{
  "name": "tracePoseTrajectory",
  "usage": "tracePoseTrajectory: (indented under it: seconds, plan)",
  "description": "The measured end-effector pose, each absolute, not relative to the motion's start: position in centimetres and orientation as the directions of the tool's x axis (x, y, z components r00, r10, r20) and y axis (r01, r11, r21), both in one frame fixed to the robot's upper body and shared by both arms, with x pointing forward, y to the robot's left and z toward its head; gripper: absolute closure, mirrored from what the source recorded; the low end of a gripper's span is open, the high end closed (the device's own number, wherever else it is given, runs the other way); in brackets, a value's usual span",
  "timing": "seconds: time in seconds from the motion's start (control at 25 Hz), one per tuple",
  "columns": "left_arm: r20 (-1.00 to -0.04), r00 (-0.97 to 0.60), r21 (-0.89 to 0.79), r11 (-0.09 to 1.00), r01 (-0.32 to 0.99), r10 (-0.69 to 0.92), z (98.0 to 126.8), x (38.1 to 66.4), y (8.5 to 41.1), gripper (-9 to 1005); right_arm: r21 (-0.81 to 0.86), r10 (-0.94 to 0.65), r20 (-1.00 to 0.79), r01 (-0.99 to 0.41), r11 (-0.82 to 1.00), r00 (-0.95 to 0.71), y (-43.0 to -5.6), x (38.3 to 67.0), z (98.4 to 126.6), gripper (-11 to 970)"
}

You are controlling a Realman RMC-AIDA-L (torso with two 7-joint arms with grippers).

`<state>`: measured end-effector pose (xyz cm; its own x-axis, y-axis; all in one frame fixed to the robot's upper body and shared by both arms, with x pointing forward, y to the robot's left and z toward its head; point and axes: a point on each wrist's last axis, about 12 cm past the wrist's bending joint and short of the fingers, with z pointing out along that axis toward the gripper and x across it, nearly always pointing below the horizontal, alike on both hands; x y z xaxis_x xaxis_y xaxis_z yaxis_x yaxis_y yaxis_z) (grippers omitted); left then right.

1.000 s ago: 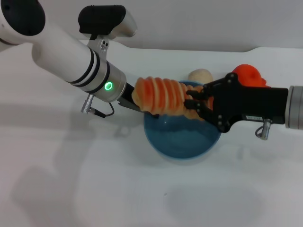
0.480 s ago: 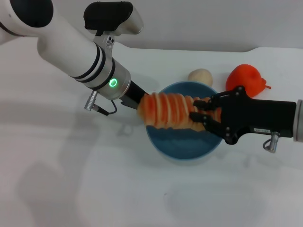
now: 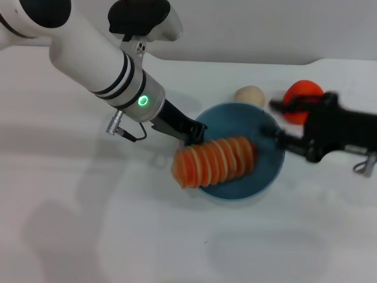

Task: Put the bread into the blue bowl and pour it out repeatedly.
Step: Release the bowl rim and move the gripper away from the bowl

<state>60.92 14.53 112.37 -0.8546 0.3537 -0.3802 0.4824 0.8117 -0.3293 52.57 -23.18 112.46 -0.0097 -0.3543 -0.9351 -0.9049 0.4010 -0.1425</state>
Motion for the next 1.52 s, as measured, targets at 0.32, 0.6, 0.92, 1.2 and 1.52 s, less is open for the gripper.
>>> tracePoseTrajectory:
  seconds: [0.32, 0.6, 0.92, 1.2, 1.52]
  plan:
    - [-0.363, -0.840, -0.308, 0.799, 0.517, 0.404, 112.1, 60.6, 13.8, 997, -0.132, -0.068, -0.991, -0.771, 0.622, 0.114, -28.3, 52.5, 114.8, 515]
    - [-0.357, -0.800, -0.268, 0.768, 0.582, 0.482, 112.0, 60.1, 12.0, 996, -0.117, 0.050, -0.971, -0.654, 0.747, 0.232, -32.3, 51.3, 114.5, 514]
    - [-0.343, -0.789, -0.253, 0.759, 0.600, 0.510, 111.4, 59.5, 11.0, 990, -0.089, 0.068, -0.974, -0.646, 0.758, 0.214, -32.8, 50.9, 113.7, 514]
    - [-0.259, -0.803, -0.248, 0.767, 0.592, 0.536, 110.9, 58.4, 10.7, 982, -0.088, 0.069, -0.974, -0.645, 0.759, 0.215, -32.8, 50.9, 113.6, 514]
    - [-0.222, -0.821, -0.245, 0.785, 0.569, 0.526, 110.0, 58.2, 11.1, 983, -0.098, 0.063, -0.973, -0.643, 0.760, 0.223, -32.6, 51.0, 113.5, 514]
